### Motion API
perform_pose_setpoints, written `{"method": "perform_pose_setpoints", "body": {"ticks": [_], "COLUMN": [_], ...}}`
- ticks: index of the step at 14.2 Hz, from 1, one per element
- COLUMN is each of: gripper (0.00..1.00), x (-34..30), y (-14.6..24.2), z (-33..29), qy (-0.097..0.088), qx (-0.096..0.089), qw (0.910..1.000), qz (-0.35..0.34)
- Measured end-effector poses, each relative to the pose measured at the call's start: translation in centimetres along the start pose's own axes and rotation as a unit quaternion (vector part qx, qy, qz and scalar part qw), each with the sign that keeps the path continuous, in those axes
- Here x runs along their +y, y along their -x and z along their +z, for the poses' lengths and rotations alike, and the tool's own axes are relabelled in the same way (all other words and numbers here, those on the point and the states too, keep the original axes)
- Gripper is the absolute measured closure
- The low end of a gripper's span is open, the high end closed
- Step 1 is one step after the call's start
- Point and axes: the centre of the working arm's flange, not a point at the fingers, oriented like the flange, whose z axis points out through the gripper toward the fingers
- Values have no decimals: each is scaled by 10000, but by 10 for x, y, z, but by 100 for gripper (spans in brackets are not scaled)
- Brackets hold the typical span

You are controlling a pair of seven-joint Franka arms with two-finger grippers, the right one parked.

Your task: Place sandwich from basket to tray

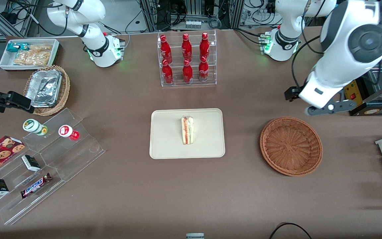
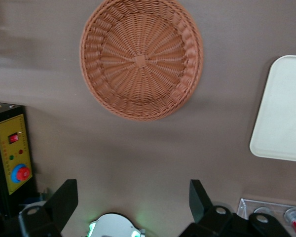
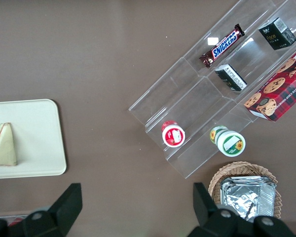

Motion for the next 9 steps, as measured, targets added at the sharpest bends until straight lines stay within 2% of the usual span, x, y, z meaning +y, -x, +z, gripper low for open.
{"method": "perform_pose_setpoints", "body": {"ticks": [6,9], "gripper": [0,0], "x": [-50,-53], "y": [-2,-1], "z": [-10,-21], "qy": [133,486], "qx": [24,54], "qw": [9999,9988], "qz": [92,37]}}
